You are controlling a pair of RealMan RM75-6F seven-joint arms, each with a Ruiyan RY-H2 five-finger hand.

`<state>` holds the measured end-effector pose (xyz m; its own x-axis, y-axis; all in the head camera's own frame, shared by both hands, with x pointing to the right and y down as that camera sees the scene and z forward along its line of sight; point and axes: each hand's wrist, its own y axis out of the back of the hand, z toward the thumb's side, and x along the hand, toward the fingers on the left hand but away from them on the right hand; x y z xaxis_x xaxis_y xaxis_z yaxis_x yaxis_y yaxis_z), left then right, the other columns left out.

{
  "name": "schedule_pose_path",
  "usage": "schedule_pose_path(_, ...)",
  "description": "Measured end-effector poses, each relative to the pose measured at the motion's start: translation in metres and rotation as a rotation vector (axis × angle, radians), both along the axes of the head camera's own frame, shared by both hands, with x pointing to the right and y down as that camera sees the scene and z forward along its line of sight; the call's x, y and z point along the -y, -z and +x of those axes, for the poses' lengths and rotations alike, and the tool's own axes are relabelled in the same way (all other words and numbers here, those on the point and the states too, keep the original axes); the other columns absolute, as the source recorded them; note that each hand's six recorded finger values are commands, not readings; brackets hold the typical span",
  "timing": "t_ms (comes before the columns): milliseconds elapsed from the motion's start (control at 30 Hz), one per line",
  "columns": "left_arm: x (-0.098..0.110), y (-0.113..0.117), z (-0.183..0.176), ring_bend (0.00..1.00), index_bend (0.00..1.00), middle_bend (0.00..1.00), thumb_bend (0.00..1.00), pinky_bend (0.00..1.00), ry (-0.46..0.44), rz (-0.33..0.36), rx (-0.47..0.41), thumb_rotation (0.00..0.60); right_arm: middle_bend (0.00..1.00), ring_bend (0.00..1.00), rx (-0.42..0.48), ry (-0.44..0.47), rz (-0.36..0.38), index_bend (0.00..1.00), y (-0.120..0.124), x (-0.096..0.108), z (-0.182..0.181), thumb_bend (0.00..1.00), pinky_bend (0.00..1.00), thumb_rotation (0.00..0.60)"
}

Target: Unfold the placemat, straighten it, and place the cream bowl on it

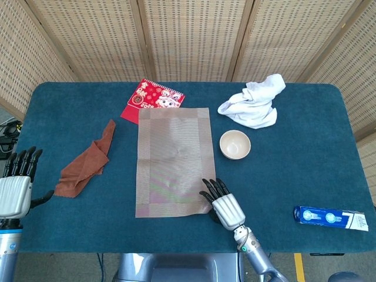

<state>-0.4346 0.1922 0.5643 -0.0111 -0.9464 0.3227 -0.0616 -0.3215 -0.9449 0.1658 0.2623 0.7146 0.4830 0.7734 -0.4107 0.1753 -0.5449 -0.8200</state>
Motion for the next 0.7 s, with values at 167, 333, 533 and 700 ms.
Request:
schedule_pose_path(167, 0.0002, 0.0007, 0.0, 0.0, 0.0, 0.0, 0.12, 0.0, 0.003, 0.003, -0.003, 0.6, 0.09, 0.0, 0.028, -0.014, 0.015, 0.37, 0.001, 0.0024, -0.004, 0.5, 0.0, 0.6)
schedule_pose_path(333, 0.0004, 0.0002, -0.0005, 0.0, 0.0, 0.0, 0.12, 0.0, 0.005, 0.0, -0.002, 0.6, 0.12, 0.0, 0.029, -0.016, 0.019, 0.42, -0.0002, 0.0028, -0.0057, 0.49, 0.0, 0.6)
schedule_pose_path(533, 0.0007, 0.0, -0.0005, 0.0, 0.0, 0.0, 0.12, 0.0, 0.005, -0.001, -0.003, 0.6, 0.17, 0.0, 0.033, -0.02, 0.028, 0.48, -0.0008, 0.0019, -0.0073, 0.49, 0.0, 0.6)
schedule_pose_path(700, 0.0009, -0.0009, -0.0008, 0.0, 0.0, 0.0, 0.12, 0.0, 0.007, -0.003, -0.003, 0.6, 0.18, 0.0, 0.037, -0.031, 0.029, 0.5, -0.0011, 0.0034, -0.0073, 0.5, 0.0, 0.6)
